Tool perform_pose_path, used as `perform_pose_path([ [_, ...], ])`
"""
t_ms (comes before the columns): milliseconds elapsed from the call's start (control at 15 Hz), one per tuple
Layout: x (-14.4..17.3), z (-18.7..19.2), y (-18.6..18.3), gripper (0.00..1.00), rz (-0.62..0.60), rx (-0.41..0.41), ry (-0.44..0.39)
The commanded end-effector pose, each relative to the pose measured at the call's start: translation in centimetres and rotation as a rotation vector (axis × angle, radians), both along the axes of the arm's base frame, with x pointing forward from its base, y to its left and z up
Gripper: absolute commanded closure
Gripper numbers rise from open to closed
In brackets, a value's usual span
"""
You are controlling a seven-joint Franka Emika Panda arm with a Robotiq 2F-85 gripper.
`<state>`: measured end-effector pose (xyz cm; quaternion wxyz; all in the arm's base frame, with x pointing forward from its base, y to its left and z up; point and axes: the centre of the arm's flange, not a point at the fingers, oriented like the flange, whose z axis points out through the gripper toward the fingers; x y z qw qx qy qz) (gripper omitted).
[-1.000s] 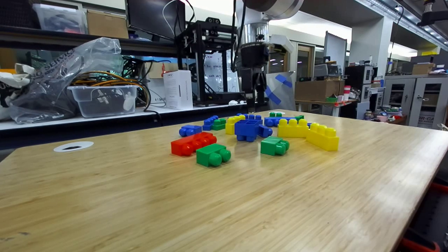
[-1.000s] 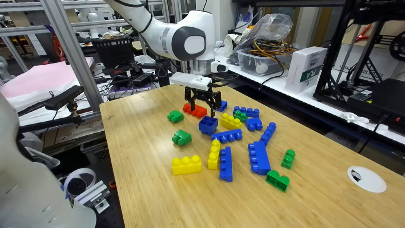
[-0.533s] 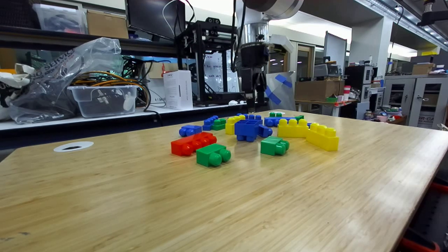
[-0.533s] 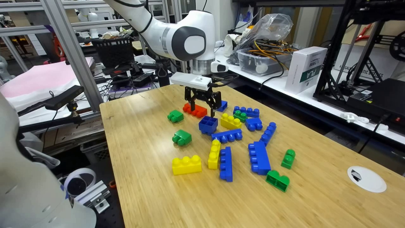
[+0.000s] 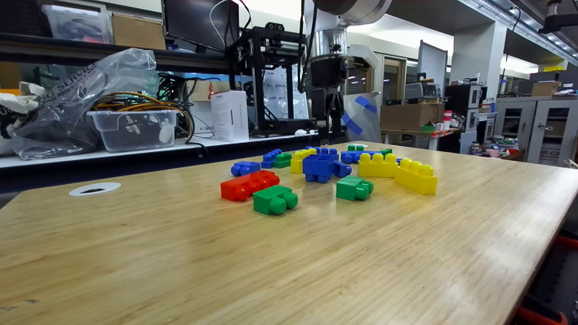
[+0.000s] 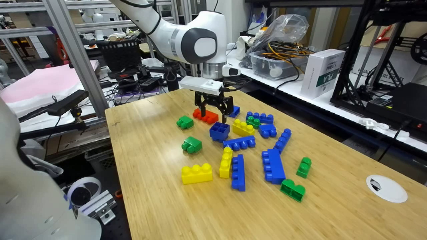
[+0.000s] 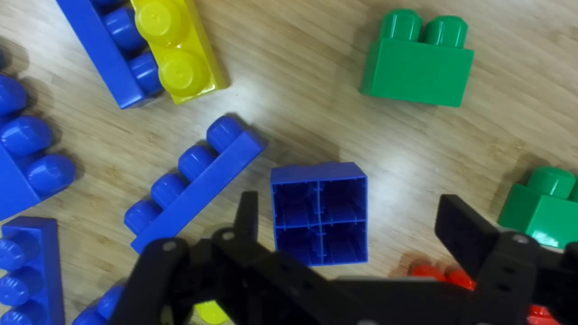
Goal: Flip the upside down blue block on the table.
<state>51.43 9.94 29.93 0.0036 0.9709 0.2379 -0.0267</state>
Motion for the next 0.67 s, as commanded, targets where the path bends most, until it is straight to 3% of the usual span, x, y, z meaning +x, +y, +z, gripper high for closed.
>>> perform_pose_path([
  [0, 0.0, 0.0, 0.0, 0.00, 0.000, 0.000, 0.000],
  [600, 3.2, 0.6, 3.0, 0.00, 0.055, -0.024, -0.021],
])
